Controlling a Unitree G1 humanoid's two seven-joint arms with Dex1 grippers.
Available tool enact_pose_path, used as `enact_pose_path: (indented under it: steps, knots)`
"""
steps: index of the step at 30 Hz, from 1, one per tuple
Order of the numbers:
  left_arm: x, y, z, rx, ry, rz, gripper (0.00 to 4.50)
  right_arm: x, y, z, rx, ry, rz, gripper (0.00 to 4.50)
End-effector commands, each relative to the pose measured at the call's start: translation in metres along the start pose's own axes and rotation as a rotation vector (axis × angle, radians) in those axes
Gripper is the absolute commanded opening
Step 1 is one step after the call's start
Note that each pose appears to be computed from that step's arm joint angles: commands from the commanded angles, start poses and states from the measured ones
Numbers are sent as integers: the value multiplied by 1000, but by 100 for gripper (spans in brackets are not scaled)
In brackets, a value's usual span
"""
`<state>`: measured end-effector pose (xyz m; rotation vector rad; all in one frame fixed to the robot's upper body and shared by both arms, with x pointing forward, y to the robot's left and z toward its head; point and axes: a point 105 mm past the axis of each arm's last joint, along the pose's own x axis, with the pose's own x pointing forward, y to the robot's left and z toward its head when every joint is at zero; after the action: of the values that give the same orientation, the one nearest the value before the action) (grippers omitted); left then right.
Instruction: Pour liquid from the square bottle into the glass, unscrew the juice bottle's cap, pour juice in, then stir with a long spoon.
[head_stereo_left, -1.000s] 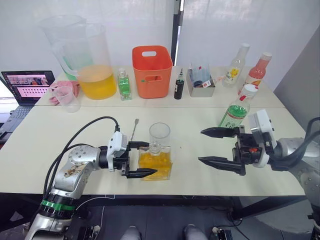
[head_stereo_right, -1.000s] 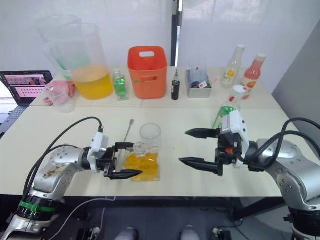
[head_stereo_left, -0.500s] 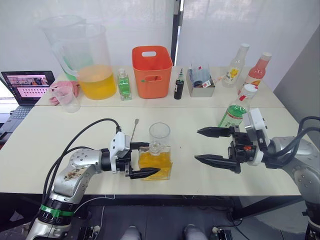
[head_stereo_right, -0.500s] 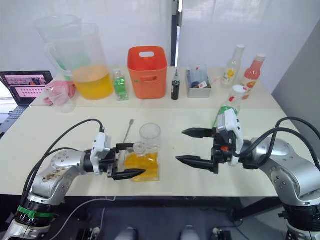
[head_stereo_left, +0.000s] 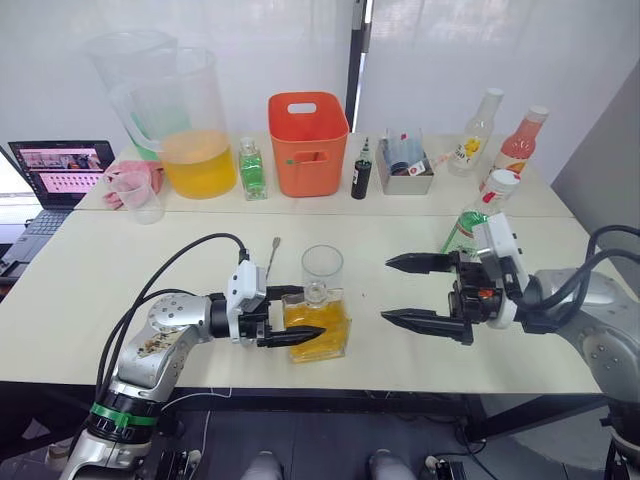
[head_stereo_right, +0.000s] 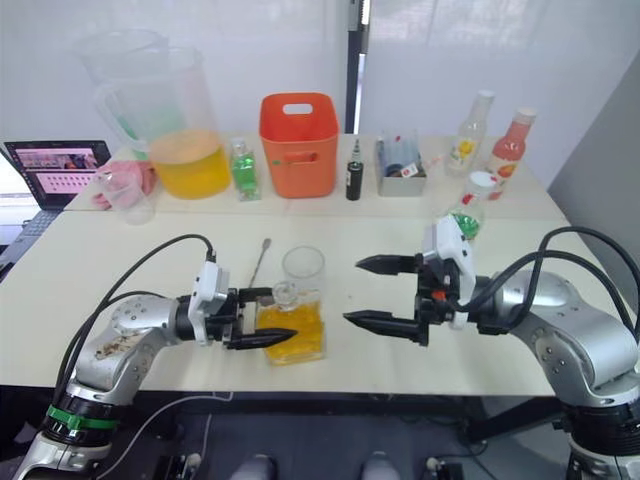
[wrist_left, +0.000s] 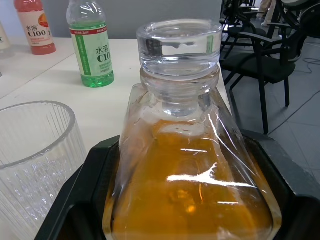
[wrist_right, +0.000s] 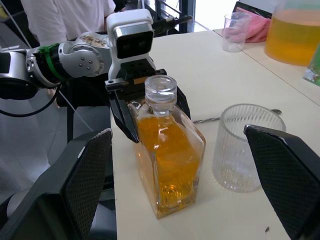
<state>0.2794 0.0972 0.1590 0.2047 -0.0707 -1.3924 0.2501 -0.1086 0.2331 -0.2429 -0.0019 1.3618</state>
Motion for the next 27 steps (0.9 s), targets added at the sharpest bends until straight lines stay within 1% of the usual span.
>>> enact_pose_path:
  steps: [1, 5, 9, 15, 21, 23, 26, 27]
  knots:
    - [6, -3, 9, 51, -25, -28, 279, 15, 10, 16, -54, 10, 61, 450]
    - [8, -4, 10, 60, -27, -31, 279, 34, 10, 21, -85, 35, 88, 450]
    - [9, -3, 10, 63, -24, -32, 279, 50, 7, 13, -111, 78, 89, 450]
    - [11, -4, 10, 66, -19, -42, 279, 63, 3, 3, -134, 104, 90, 450]
    - [11, -5, 6, 61, -4, -49, 279, 66, -1, 4, -106, 72, 75, 450]
    - [10, -5, 5, 61, -1, -49, 279, 67, -2, 3, -102, 70, 72, 395]
    - [10, -5, 4, 61, 3, -47, 279, 68, -1, 2, -106, 69, 73, 300]
    - [9, -6, 4, 62, 4, -47, 279, 68, 0, 2, -107, 66, 74, 296]
